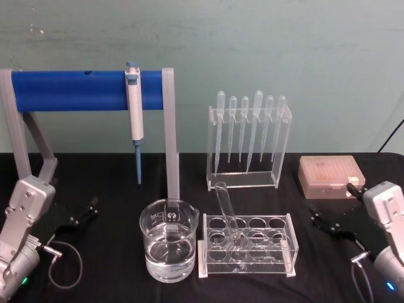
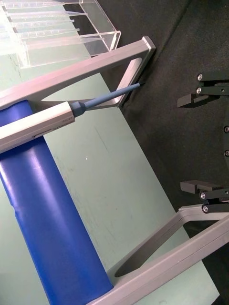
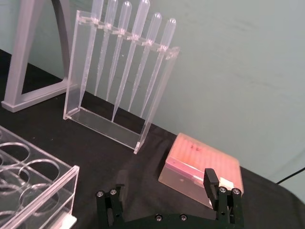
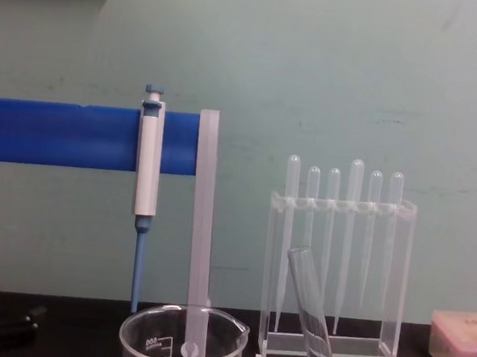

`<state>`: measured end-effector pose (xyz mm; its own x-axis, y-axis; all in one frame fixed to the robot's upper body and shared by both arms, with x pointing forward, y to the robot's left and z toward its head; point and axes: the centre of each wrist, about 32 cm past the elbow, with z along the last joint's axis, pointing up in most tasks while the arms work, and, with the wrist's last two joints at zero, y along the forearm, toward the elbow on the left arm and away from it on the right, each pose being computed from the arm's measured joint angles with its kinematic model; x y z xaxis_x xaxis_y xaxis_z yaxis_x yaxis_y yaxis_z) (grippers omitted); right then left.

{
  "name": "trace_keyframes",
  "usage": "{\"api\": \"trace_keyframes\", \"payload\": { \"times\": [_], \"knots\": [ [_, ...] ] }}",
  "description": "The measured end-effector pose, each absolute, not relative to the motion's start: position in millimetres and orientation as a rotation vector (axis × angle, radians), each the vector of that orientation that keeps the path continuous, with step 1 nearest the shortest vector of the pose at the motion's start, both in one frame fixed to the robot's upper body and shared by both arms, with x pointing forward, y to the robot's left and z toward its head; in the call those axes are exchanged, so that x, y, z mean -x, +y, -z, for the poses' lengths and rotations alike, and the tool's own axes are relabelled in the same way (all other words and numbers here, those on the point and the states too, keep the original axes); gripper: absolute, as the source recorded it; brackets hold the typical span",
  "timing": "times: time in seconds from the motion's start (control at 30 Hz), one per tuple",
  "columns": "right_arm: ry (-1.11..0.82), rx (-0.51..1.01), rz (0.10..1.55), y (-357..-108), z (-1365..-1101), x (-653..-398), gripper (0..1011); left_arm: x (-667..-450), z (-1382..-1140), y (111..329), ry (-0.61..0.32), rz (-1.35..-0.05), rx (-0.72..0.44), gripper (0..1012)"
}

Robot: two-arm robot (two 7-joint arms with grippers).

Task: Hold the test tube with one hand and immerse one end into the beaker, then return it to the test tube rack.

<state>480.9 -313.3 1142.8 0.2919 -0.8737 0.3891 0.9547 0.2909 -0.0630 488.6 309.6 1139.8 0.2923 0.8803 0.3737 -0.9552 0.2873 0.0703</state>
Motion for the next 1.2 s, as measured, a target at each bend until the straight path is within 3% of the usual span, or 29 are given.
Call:
{"api": "trace_keyframes", "payload": {
  "times": [0.3, 0.57, 0.87, 1.2],
  "knots": [
    [-0.359, 0.336, 1.218, -325, -1161, -443, 1004, -489, -1140, 310, -0.285, -1.248, -0.304, 1000],
    [-0.305, 0.271, 1.016, -323, -1197, -415, 1004, -489, -1140, 310, -0.285, -1.248, -0.304, 1000],
    [-0.197, 0.217, 0.797, -296, -1223, -431, 1004, -489, -1140, 310, -0.285, -1.248, -0.304, 1000],
    [-0.148, 0.233, 0.712, -254, -1243, -467, 1004, -489, -1140, 310, -0.285, -1.248, -0.304, 1000]
  ]
}}
